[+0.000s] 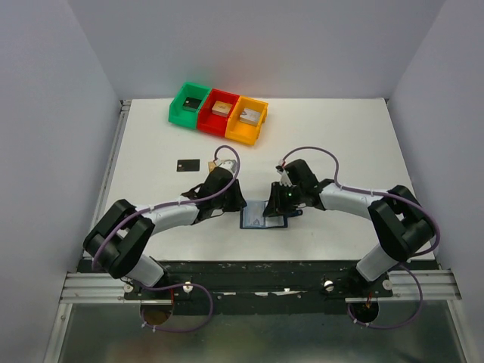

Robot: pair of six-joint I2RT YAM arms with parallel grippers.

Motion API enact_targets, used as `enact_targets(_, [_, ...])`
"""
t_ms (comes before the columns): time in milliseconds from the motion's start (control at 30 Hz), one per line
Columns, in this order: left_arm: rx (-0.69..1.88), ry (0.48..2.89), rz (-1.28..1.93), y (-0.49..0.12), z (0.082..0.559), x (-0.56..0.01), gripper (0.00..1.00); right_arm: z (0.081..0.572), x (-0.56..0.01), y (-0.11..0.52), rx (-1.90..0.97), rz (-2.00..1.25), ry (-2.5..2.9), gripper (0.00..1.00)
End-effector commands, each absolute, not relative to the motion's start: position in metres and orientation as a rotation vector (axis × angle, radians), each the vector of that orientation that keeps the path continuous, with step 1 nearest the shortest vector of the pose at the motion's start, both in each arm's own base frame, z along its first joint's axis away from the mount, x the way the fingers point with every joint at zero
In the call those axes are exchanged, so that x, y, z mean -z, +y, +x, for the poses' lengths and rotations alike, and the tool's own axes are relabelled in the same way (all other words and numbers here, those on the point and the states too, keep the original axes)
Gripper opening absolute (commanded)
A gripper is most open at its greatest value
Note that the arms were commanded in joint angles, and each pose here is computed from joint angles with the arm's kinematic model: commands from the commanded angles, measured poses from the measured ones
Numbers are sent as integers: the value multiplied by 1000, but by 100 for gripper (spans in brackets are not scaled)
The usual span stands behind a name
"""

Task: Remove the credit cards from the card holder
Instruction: Remove the credit card from the card holder.

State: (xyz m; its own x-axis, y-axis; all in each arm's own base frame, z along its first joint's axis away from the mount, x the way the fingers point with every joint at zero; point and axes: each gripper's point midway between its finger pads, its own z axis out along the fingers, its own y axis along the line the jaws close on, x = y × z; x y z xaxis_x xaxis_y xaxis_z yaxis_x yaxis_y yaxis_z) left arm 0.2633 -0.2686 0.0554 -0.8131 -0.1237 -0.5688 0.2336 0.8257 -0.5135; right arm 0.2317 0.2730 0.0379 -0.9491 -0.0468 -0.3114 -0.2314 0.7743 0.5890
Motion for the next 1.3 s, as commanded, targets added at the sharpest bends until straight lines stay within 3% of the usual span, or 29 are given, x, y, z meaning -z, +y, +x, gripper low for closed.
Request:
enact_targets(0, [793,2403,86,-273,267,-54,28,236,-34,272,-976,-171,2660,35])
enact_targets(367, [783,2440,86,-272,262,-41,26,240,-34,283,-1157,-86,2600,37])
enact_targets(1267, [759,2482,112,-274,254,-28,20,238,-23,280,-1345,39,2555,31])
